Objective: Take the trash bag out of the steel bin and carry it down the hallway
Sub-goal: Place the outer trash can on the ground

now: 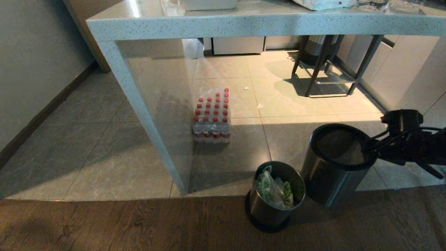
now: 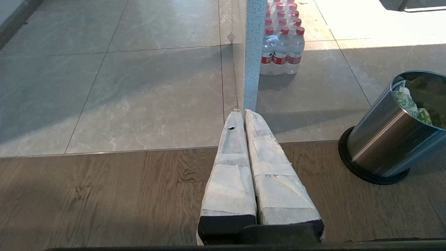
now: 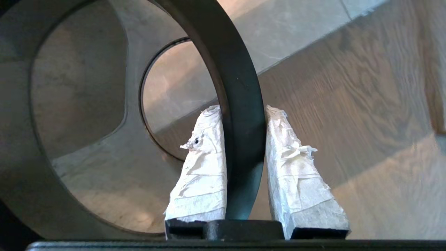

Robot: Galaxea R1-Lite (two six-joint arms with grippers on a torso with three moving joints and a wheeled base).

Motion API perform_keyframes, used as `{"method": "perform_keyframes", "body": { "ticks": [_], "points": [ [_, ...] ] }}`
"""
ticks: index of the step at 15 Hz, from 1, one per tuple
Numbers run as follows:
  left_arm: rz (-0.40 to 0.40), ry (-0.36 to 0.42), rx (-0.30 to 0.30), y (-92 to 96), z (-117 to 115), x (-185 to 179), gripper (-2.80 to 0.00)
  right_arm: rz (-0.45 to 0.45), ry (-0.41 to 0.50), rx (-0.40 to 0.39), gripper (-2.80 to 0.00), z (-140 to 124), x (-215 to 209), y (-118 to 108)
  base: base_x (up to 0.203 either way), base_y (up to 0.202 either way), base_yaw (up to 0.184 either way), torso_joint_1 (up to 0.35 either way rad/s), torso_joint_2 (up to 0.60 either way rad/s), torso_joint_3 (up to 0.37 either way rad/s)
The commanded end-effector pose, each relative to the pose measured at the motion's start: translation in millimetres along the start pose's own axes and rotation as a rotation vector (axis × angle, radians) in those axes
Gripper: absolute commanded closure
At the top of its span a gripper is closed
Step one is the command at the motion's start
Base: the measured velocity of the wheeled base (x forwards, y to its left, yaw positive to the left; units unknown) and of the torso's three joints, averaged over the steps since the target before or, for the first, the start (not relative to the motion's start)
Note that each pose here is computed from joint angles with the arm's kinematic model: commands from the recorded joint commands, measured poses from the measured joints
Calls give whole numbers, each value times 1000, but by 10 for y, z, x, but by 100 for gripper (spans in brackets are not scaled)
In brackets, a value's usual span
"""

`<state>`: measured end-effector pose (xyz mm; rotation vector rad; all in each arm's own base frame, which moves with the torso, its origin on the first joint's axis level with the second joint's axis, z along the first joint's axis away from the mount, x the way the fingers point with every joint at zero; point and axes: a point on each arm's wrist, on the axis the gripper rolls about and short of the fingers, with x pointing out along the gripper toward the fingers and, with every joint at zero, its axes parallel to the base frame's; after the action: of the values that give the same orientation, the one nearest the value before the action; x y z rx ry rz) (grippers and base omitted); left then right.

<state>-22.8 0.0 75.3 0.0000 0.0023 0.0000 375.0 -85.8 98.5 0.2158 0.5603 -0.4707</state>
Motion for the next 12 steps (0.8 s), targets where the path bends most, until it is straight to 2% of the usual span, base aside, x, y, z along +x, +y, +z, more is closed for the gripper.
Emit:
{"method": "perform_keyframes", "body": {
  "ticks": [1, 4, 7, 12],
  "points": [
    [0, 1, 0, 0, 1, 1, 0, -1, 42, -69, 0, -364, 275, 34, 0, 0, 0, 0, 0, 0],
    [0, 1, 0, 0, 1, 1, 0, -23, 48, -85, 0, -520, 412, 11, 0, 0, 0, 0, 0, 0],
    [0, 0, 0, 0, 5, 0, 0, -68, 17, -76, 0, -601, 475, -54, 0, 0, 0, 0, 0, 0],
    [0, 1, 0, 0, 0, 1, 0, -170, 35, -46, 0, -792, 392, -297, 0, 0, 0, 0, 0, 0]
  ]
}}
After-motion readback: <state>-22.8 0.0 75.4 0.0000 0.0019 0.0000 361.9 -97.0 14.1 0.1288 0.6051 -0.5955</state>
